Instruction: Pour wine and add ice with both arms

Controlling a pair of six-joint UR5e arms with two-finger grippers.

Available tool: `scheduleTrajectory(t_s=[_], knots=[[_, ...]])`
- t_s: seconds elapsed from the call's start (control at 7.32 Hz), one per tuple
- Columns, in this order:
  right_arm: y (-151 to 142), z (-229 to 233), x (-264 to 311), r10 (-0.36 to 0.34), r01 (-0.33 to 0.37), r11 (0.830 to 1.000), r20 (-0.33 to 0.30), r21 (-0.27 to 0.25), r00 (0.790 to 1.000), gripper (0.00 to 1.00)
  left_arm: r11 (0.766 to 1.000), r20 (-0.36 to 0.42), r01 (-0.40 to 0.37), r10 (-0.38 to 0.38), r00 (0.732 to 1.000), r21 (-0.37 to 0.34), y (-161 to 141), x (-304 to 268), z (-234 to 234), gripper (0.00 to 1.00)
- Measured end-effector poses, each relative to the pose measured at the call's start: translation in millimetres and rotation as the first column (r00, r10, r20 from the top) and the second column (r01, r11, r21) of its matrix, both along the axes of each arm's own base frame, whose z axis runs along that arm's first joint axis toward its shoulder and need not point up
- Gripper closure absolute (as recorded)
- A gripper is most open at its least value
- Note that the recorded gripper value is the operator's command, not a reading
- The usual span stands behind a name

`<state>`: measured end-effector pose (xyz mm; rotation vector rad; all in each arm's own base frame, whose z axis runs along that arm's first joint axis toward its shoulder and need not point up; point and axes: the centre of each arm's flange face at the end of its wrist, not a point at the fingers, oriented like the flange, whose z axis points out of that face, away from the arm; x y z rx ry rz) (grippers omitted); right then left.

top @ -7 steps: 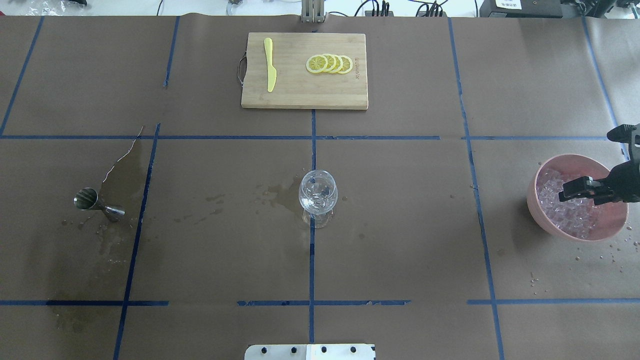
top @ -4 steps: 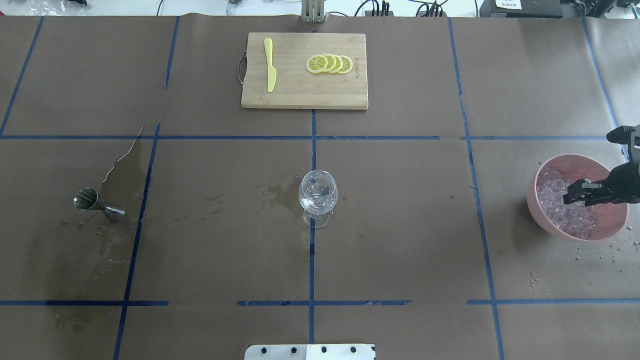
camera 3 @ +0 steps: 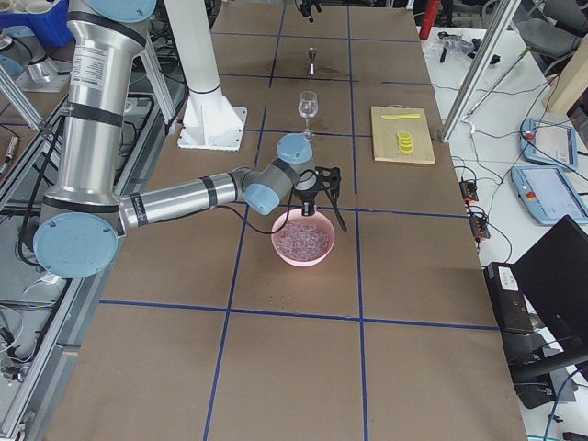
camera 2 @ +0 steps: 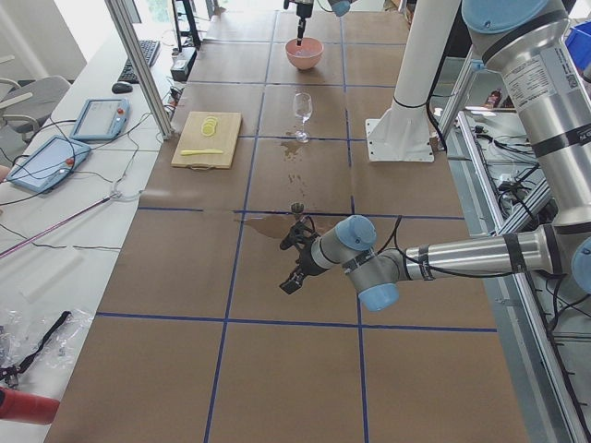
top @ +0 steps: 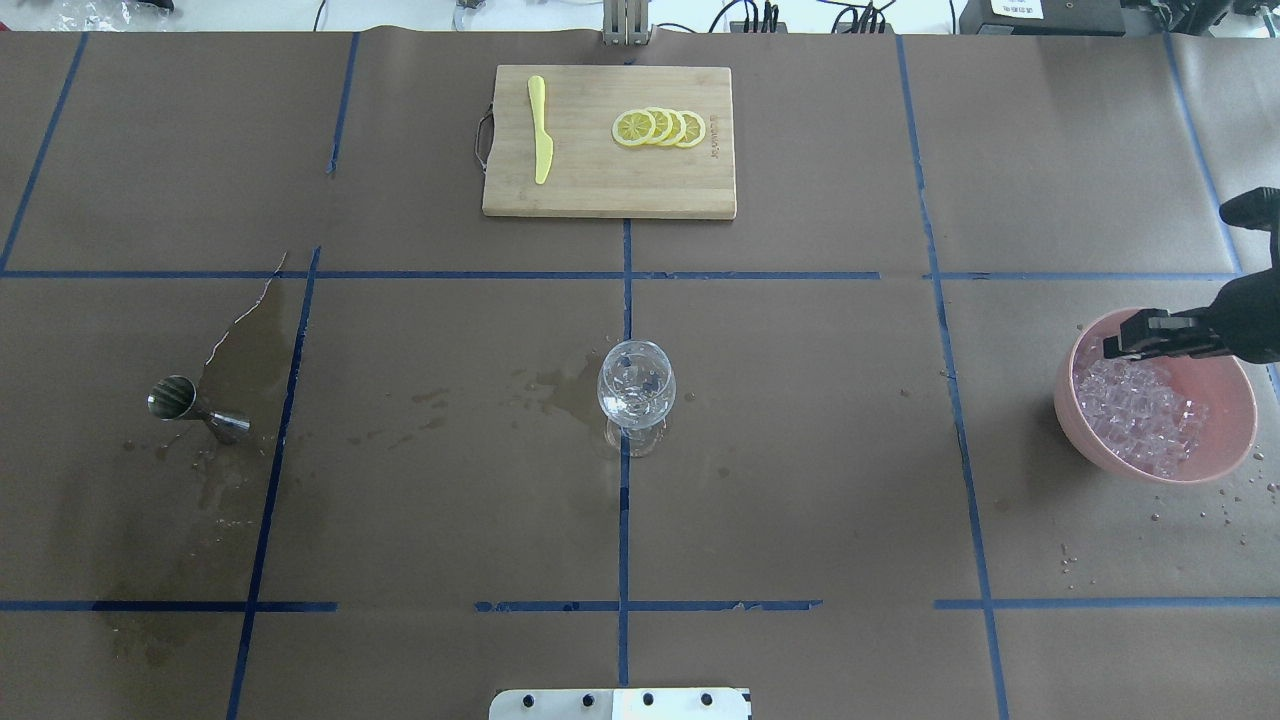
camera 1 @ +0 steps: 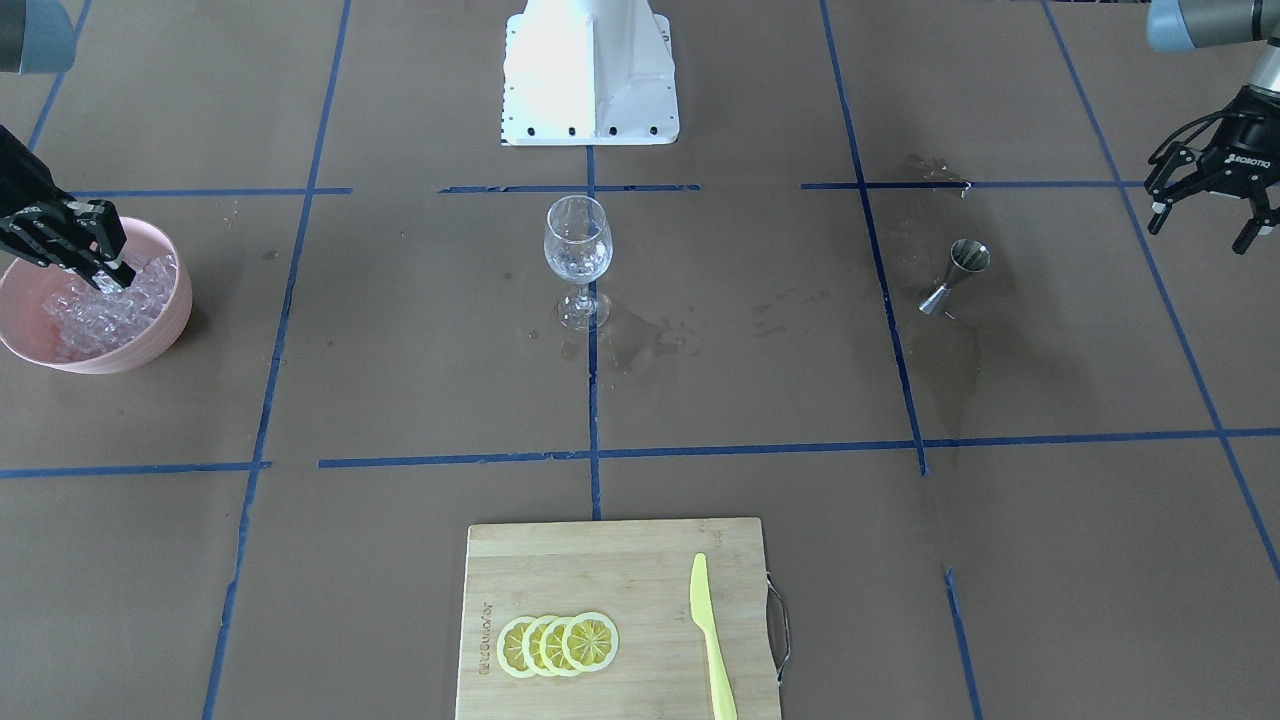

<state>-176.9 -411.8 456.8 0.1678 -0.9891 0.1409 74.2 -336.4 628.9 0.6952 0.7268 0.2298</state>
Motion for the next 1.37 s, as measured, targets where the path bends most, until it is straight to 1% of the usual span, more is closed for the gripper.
scheduleTrajectory(t_s=[0.14,0.27,0.41,0.55,0.68,0.82,0.96,1.09,1.23,1.37], knots=[[-9,-39,-17,0.045,-0.043,0.999,0.069,-0.026,0.997,1.0,1.0,-0.005,0.001,-0.001,1.0,0.002,0,0,-2,0.0],[-14,-80,-47,0.08,-0.072,0.995,0.138,-0.066,0.987,1.0,1.0,-0.01,0.002,-0.002,1.0,0.008,-1,0,-5,0.0],[-13,-121,-86,0.112,-0.092,0.99,0.2,-0.109,0.973,1.0,1.0,-0.016,0.002,-0.002,1.0,0.016,-1,1,-8,0.0],[-9,-162,-124,0.142,-0.106,0.982,0.245,-0.154,0.959,1.0,1.0,-0.02,0.002,-0.002,1.0,0.023,-1,1,-9,0.0],[-5,-210,-162,0.169,-0.117,0.972,0.263,-0.202,0.95,1.0,1.0,-0.023,0.002,-0.001,1.0,0.028,-1,1,-9,0.0],[5,-261,-200,0.194,-0.132,0.962,0.257,-0.239,0.947,1.0,1.0,-0.023,0.002,-0.001,1.0,0.028,-1,1,-8,0.0],[20,-303,-233,0.214,-0.149,0.955,0.247,-0.256,0.945,1.0,1.0,-0.023,0.002,-0.002,1.0,0.027,-2,1,-7,0.0],[33,-330,-253,0.227,-0.159,0.95,0.244,-0.268,0.943,1.0,1.0,-0.023,0.004,-0.003,1.0,0.026,-2,1,-6,0.0],[39,-342,-261,0.235,-0.164,0.947,0.247,-0.277,0.94,1.0,1.0,-0.025,0.006,-0.006,1.0,0.025,-2,1,-6,0.0],[43,-348,-265,0.235,-0.162,0.946,0.25,-0.279,0.939,0.88,1.0,-0.032,0.012,-0.012,0.999,0.021,-2,1,-8,0.0]])
